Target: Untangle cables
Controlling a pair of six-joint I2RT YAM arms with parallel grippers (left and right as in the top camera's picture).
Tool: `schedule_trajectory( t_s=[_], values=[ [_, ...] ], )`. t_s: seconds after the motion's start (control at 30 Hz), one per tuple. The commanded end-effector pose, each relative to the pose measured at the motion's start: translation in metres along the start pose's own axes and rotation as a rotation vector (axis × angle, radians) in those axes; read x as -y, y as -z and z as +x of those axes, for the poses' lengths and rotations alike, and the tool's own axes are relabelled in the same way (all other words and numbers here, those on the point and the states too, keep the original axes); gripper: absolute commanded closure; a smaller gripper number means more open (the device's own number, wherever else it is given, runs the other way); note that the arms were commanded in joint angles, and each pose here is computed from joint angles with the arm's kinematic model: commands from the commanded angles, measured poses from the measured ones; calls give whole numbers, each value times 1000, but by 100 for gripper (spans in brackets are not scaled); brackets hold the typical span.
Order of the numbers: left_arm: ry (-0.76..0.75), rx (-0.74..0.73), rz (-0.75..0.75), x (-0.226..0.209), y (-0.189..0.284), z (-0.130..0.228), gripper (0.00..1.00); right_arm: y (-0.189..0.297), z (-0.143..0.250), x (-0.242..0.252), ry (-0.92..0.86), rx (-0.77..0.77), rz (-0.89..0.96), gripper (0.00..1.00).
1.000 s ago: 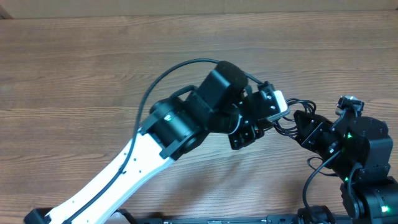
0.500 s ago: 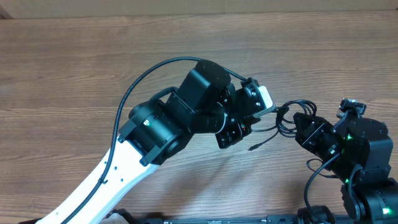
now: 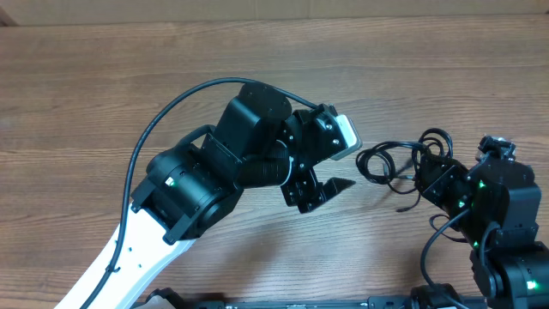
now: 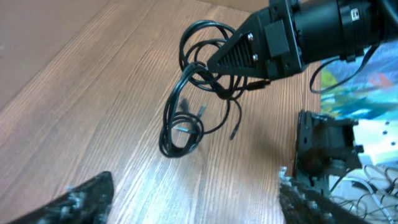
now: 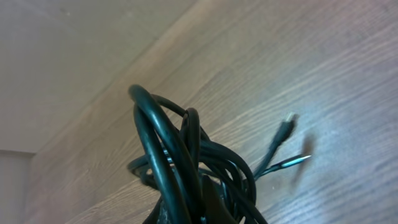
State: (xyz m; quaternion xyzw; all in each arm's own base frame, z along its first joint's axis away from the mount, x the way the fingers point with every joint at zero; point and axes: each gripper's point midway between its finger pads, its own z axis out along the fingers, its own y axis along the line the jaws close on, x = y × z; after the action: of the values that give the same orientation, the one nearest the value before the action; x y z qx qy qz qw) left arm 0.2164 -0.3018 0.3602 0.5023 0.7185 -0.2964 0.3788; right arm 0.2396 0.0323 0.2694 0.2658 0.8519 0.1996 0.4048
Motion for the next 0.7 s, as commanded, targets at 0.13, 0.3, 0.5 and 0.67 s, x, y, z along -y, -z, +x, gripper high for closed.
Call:
schedule_trajectory(
  t_s=[0.13,0.3,0.5,0.67],
  values=[
    [-18,20,-7,0,6,-7,0,6,1,-33,157,-18,-173,96],
    [-39,14,-16,-1,6,-6,0,12,15,-54,350,-67,-311,96],
    [-36,5,-27,-3,6,-4,0,15,21,-60,436,-83,-360,96],
    [-27,-14,-21,-3,4,1,0,25,30,-80,521,-103,-497,96]
  ],
)
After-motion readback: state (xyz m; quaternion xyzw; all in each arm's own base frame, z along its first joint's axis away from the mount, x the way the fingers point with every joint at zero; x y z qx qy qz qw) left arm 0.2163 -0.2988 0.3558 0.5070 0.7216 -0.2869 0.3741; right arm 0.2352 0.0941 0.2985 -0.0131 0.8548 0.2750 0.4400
